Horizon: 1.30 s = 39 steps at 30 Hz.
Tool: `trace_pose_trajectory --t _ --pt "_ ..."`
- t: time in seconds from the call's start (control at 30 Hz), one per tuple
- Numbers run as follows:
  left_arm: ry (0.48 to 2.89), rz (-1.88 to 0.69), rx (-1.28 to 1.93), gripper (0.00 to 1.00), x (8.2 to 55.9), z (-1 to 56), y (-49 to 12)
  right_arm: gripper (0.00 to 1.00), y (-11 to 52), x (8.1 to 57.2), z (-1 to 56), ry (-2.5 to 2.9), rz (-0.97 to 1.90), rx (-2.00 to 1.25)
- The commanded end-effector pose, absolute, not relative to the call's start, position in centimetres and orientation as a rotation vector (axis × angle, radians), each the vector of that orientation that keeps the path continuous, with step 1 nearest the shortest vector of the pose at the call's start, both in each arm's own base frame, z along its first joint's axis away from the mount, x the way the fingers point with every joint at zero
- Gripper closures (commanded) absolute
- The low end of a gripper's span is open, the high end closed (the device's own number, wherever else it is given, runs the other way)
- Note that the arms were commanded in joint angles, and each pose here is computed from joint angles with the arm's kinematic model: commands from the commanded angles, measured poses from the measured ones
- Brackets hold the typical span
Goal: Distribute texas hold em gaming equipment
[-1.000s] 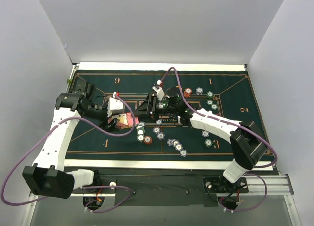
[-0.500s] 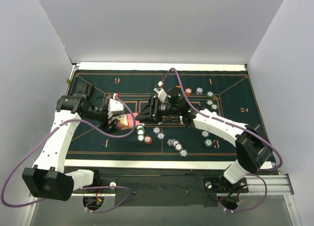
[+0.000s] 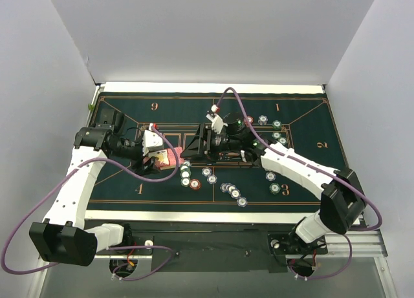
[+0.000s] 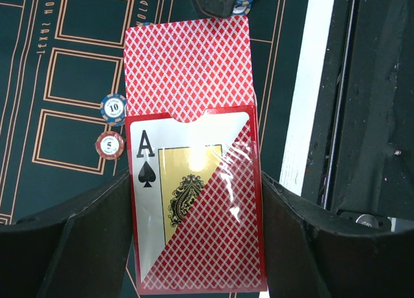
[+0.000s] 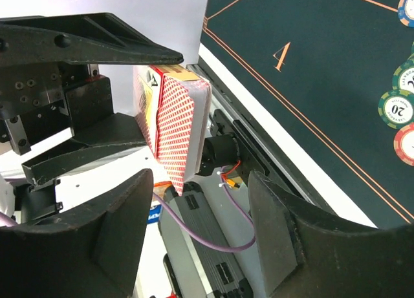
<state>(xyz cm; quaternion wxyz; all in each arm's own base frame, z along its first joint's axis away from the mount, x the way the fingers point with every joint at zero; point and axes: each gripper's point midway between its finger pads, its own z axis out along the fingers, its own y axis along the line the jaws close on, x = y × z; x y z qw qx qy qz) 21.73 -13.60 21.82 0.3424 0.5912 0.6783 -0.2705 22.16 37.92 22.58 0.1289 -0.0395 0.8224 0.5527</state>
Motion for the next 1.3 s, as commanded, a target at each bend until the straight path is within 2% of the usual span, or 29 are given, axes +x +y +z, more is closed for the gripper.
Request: trace_pose_trajectory --t 0.0,0.27,0.7,1.03,1.27 --pt "1.669 -0.685 1.528 0.61 22.0 23.6 -14.2 0.44 39.0 21.8 23.6 2.393 1.503 -0.252" --pt "1.660 -0.673 1.533 0.61 21.8 23.9 -14.2 0.44 40.7 21.6 23.6 2.406 1.499 -0.287" --pt "1.626 -0.682 1.537 0.61 21.4 25.0 -14.6 0.55 39.2 22.1 21.2 2.449 1.459 -0.222" --pt "1.625 -0.691 1.541 0.61 21.3 25.0 -14.7 0.67 38.2 22.9 22.0 2.408 1.499 -0.141" --pt "1.628 -0.699 1.536 0.61 21.3 24.7 -14.8 0.67 38.7 22.7 24.7 2.304 1.622 -0.115"
